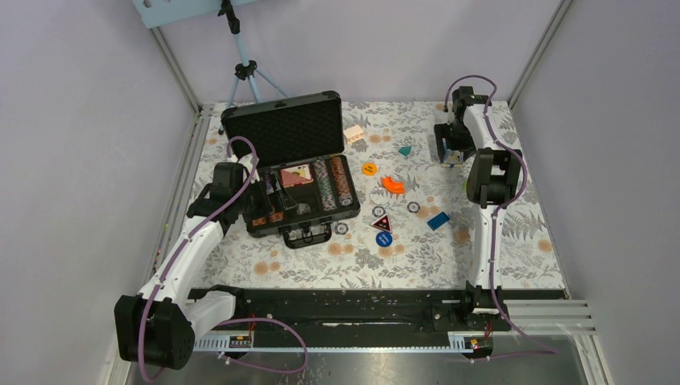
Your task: Pack up texas hold em set
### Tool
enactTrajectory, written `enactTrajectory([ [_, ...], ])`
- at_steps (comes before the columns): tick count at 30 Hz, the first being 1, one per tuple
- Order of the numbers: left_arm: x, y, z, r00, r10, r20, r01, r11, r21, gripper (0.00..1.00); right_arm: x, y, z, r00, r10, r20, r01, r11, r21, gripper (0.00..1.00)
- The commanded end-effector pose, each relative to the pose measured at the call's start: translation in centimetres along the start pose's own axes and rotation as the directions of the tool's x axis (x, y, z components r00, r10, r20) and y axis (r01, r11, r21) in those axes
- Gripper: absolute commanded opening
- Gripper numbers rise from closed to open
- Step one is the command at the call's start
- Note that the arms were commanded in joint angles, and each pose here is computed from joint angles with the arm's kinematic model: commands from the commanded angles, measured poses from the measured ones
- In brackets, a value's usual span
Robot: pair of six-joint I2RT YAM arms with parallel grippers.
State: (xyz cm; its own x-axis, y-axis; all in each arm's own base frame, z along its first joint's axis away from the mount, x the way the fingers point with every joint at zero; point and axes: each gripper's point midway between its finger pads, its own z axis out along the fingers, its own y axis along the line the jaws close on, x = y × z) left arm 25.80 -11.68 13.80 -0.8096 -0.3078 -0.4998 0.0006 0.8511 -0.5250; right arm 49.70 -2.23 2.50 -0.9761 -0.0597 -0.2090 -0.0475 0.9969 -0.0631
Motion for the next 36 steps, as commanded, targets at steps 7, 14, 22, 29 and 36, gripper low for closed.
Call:
enactTrajectory([
  [7, -0.7, -0.9, -0.2, 0.999, 0.026, 0.038, -0.028, 0.999, 0.043, 0.99, 0.5, -0.3, 0.0, 0.999, -0.016, -0.045, 0.016, 1.0, 0.008, 0.73],
  [14, -0.7, -0.9, -0.2, 0.999, 0.025, 0.039, -0.027, 0.999, 0.042, 0.99, 0.3, 0.6, 0.1, 0.999, -0.02, -0.038, 0.018, 0.999, -0.047, 0.67],
  [22, -0.6, -0.9, -0.2, 0.999, 0.026, 0.038, -0.028, 0.999, 0.044, 0.99, 0.5, 0.7, 0.3, 0.999, -0.016, -0.045, 0.014, 0.999, -0.048, 0.6],
  [29, -0.7, -0.9, -0.2, 0.999, 0.026, 0.037, -0.028, 0.999, 0.044, 0.99, 0.5, 0.7, 0.2, 0.999, -0.012, -0.043, 0.01, 0.999, -0.047, 0.42],
  [36, -0.7, -0.9, -0.3, 0.999, 0.026, 0.042, -0.028, 0.999, 0.043, 0.99, -0.6, 1.1, -1.6, 1.0, 0.012, 0.028, -0.01, 0.998, -0.068, 0.36],
])
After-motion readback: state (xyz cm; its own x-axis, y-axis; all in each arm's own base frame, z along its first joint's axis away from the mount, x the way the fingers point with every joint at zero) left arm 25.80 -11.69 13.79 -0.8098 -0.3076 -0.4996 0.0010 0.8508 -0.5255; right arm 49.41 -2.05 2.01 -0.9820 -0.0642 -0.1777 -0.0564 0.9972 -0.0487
